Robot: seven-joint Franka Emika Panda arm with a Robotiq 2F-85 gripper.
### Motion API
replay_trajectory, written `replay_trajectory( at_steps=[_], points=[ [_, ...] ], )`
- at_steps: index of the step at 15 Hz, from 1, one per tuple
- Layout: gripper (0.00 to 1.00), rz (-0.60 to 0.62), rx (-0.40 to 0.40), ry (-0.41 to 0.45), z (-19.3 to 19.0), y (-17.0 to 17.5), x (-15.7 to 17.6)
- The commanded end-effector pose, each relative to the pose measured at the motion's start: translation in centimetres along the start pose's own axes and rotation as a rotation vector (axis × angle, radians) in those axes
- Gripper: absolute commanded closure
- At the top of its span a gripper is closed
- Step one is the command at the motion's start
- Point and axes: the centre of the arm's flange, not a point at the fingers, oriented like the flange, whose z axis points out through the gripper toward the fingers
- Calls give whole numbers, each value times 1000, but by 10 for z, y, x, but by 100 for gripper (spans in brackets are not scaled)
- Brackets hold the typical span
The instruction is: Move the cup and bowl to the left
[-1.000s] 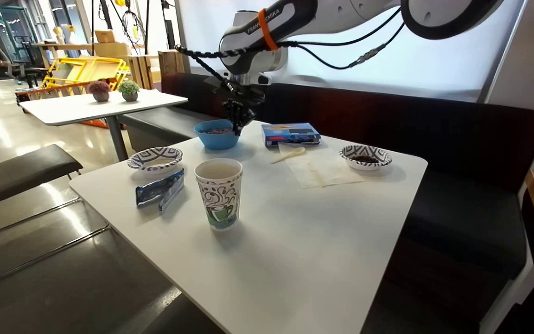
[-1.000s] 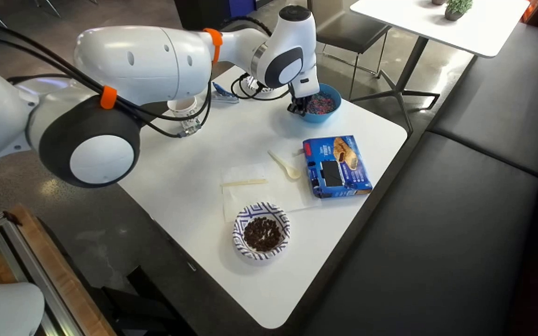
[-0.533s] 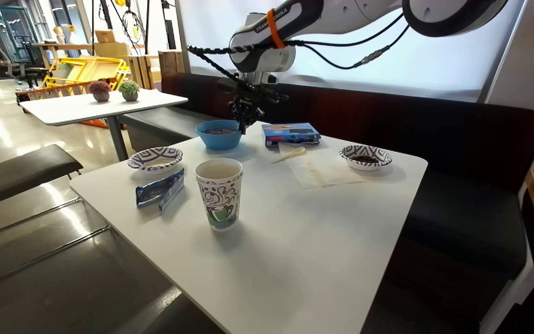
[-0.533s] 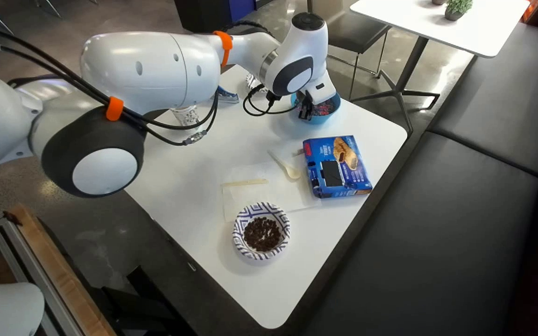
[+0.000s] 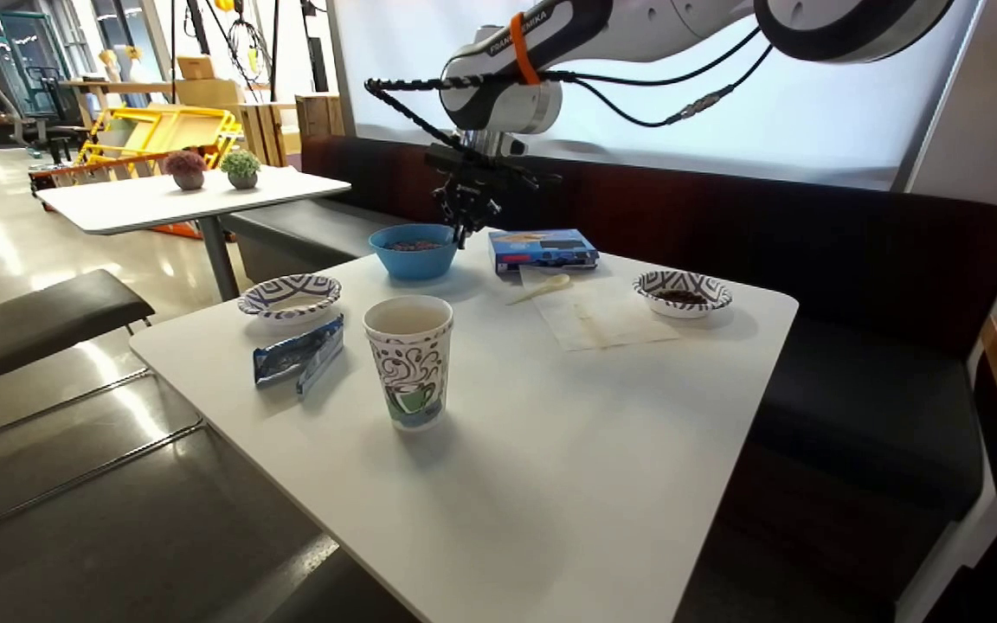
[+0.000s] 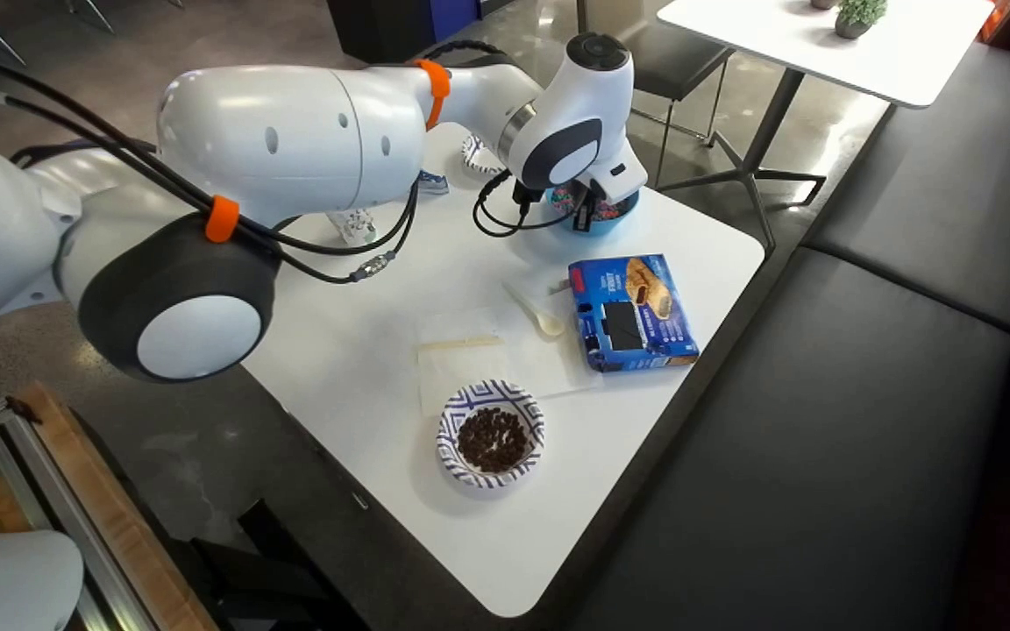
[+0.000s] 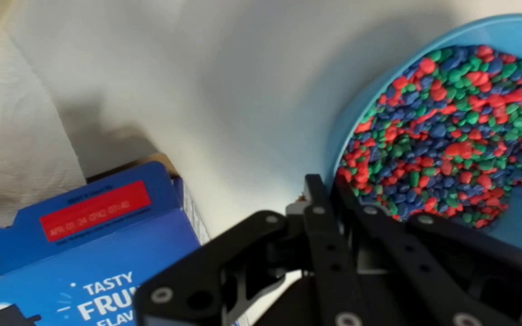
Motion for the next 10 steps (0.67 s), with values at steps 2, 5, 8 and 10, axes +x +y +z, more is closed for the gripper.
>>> replay_trajectory(
  at_steps=[2,5,8,10],
  points=[
    [98,0,0,0,0,0,0],
    [98,-67,-30,-5,1,19,-19],
    [98,-146,-14,-59,-4,42,-28],
    [98,-228,-6,-94,-5,55,-34]
  ],
)
